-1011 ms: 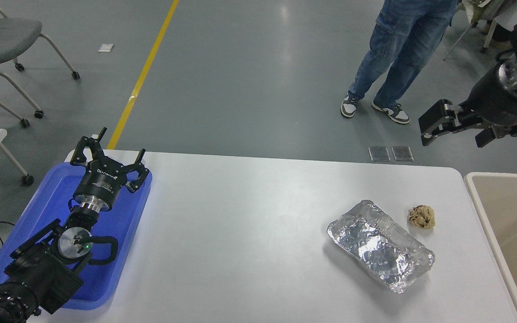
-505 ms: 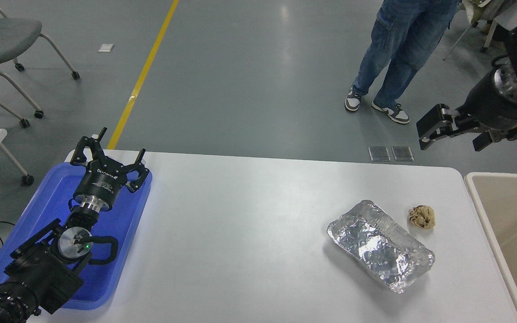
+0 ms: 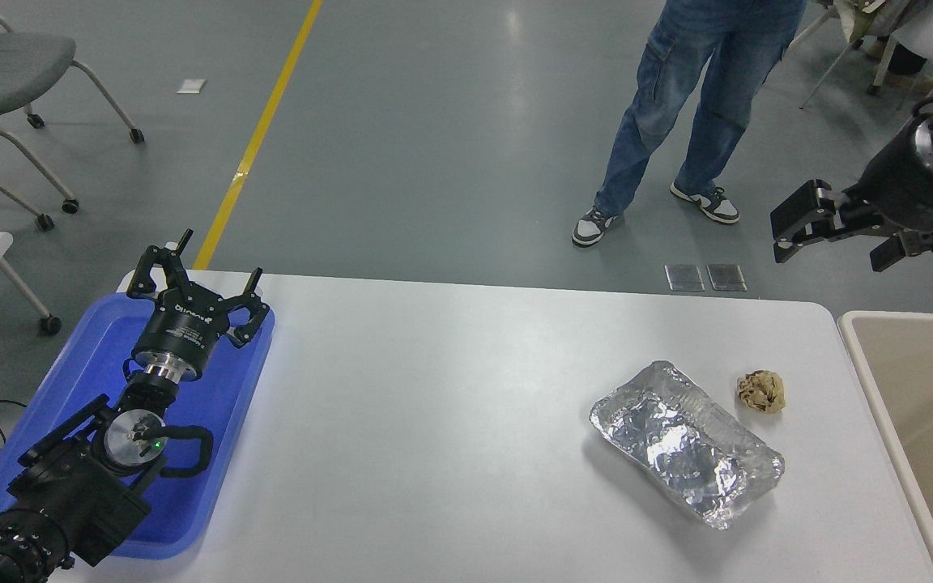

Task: Pick up foil plate and place in dustbin

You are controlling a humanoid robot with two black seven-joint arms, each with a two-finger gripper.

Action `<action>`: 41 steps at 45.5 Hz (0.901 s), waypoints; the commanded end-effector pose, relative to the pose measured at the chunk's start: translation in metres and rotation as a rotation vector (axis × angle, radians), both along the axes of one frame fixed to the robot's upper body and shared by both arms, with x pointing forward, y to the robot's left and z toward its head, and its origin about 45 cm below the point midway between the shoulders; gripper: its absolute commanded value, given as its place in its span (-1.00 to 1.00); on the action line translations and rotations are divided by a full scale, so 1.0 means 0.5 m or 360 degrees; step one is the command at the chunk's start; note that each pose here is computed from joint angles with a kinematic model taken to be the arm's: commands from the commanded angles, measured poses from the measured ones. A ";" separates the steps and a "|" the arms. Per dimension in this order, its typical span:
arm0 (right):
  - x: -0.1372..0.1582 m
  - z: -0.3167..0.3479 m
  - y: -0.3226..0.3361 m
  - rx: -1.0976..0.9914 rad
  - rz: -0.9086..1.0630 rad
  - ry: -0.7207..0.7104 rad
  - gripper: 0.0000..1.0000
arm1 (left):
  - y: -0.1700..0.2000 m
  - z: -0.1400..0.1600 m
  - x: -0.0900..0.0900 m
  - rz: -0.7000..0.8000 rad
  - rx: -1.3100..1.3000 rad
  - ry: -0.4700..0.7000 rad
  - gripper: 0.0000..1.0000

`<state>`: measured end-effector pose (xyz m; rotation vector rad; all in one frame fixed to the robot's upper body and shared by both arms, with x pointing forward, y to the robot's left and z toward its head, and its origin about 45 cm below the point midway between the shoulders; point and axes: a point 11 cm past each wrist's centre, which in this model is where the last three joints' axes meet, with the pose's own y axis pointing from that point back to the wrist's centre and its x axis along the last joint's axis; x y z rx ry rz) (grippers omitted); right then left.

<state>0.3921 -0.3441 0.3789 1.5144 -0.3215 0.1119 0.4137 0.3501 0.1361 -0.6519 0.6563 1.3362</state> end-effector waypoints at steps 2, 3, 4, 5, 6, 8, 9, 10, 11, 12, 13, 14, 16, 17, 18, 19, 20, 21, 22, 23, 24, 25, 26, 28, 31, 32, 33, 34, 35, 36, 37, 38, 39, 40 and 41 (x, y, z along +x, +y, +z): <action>-0.012 -0.045 -0.018 0.0011 -0.0042 0.0081 1.00 | 0.000 0.000 0.000 0.0000 0.0000 0.0000 1.00; -0.014 -0.052 -0.019 0.0013 -0.0045 0.0094 1.00 | 0.000 0.000 0.000 0.0000 0.0000 0.0000 1.00; -0.016 -0.059 -0.021 0.0012 -0.0050 0.0106 1.00 | 0.000 0.000 0.000 0.0000 0.0000 0.0000 1.00; -0.017 -0.063 -0.023 0.0010 -0.0053 0.0116 1.00 | 0.000 0.000 0.000 0.0000 0.0000 0.0000 1.00; -0.019 -0.067 -0.025 0.0013 -0.0058 0.0122 1.00 | 0.000 0.000 0.000 0.0000 0.0000 0.0000 1.00; -0.025 -0.081 -0.034 0.0010 -0.0074 0.0149 1.00 | 0.000 0.000 0.000 0.0000 0.0000 0.0000 1.00; -0.029 -0.089 -0.038 0.0009 -0.0082 0.0166 1.00 | 0.000 0.000 0.000 0.0000 0.0000 0.0000 1.00; -0.033 -0.099 -0.041 0.0010 -0.0089 0.0184 1.00 | 0.000 0.000 0.000 0.0000 0.0000 0.0000 1.00; -0.037 -0.110 -0.045 0.0008 -0.0096 0.0206 1.00 | 0.000 0.000 0.000 0.0000 0.0000 0.0000 1.00; -0.041 -0.119 -0.047 0.0011 -0.0102 0.0224 1.00 | 0.000 0.000 0.000 0.0000 0.0000 0.0000 1.00; -0.044 -0.125 -0.050 0.0012 -0.0108 0.0237 1.00 | 0.000 0.000 0.000 -0.0002 0.0000 0.0002 1.00; -0.049 -0.135 -0.055 0.0014 -0.0117 0.0255 1.00 | 0.000 0.000 0.000 0.0000 0.0000 0.0000 1.00; -0.058 -0.150 -0.062 0.0019 -0.0133 0.0286 1.00 | 0.000 0.000 0.000 0.0000 0.0000 0.0000 1.00; -0.060 -0.154 -0.066 0.0023 -0.0143 0.0293 1.00 | 0.000 0.000 0.000 0.0000 0.0000 0.0000 1.00; -0.066 -0.161 -0.068 0.0029 -0.0150 0.0308 1.00 | 0.000 0.000 0.000 0.0000 0.0000 0.0000 1.00; -0.071 -0.169 -0.074 0.0034 -0.0162 0.0324 1.00 | 0.000 0.000 0.000 0.0000 0.0000 0.0000 1.00; -0.076 -0.176 -0.079 0.0038 -0.0175 0.0336 1.00 | 0.000 0.000 0.000 0.0000 0.0000 0.0000 1.00; -0.081 -0.180 -0.084 0.0044 -0.0186 0.0347 1.00 | 0.000 0.000 0.000 0.0000 0.0000 0.0000 1.00; -0.086 -0.184 -0.090 0.0052 -0.0203 0.0353 1.00 | 0.000 0.000 0.000 0.0000 0.0000 0.0000 1.00; -0.091 -0.188 -0.096 0.0059 -0.0217 0.0361 1.00 | 0.000 0.000 0.000 0.0000 0.0000 0.0000 1.00; -0.098 -0.193 -0.107 0.0070 -0.0245 0.0369 1.00 | 0.000 0.000 0.000 0.0000 0.0000 0.0000 1.00; -0.102 -0.196 -0.114 0.0078 -0.0261 0.0370 1.00 | 0.000 0.000 0.000 0.0000 0.0000 0.0000 1.00; -0.107 -0.200 -0.118 0.0086 -0.0275 0.0379 1.00 | 0.000 0.000 0.000 0.0000 0.0000 0.0000 1.00; -0.115 -0.210 -0.125 0.0105 -0.0301 0.0395 1.00 | 0.000 0.000 0.000 0.0000 0.0000 0.0000 1.00; -0.130 -0.229 -0.136 0.0118 -0.0330 0.0431 1.00 | 0.000 0.000 0.000 0.0000 0.0000 0.0000 1.00; -0.135 -0.236 -0.139 0.0121 -0.0339 0.0445 1.00 | 0.000 0.000 0.000 0.0000 0.0000 0.0000 1.00; -0.142 -0.244 -0.143 0.0125 -0.0351 0.0461 1.00 | 0.000 0.000 0.000 0.0000 0.0000 0.0000 1.00; -0.147 -0.250 -0.146 0.0127 -0.0359 0.0475 1.00 | 0.000 0.000 0.000 0.0000 0.0000 0.0000 1.00; -0.153 -0.257 -0.150 0.0133 -0.0371 0.0488 1.00 | 0.000 0.000 0.000 0.0000 0.0000 0.0000 1.00; -0.159 -0.265 -0.153 0.0140 -0.0381 0.0503 1.00 | 0.000 0.000 0.000 0.0000 0.0000 0.0000 1.00; -0.165 -0.272 -0.156 0.0148 -0.0394 0.0515 1.00 | 0.000 0.000 0.000 0.0000 0.0000 0.0000 1.00; -0.170 -0.279 -0.155 0.0158 -0.0398 0.0528 1.00 | 0.000 0.000 0.000 -0.0002 0.0000 0.0002 1.00; -0.174 -0.287 -0.156 0.0173 -0.0409 0.0539 1.00 | 0.000 0.000 0.000 0.0000 0.0000 0.0000 1.00; -0.180 -0.295 -0.155 0.0196 -0.0423 0.0552 1.00 | 0.000 0.000 0.000 0.0000 0.0000 0.0000 1.00; -0.184 -0.304 -0.153 0.0216 -0.0438 0.0564 1.00 | 0.000 0.000 0.000 0.0000 0.0000 0.0000 1.00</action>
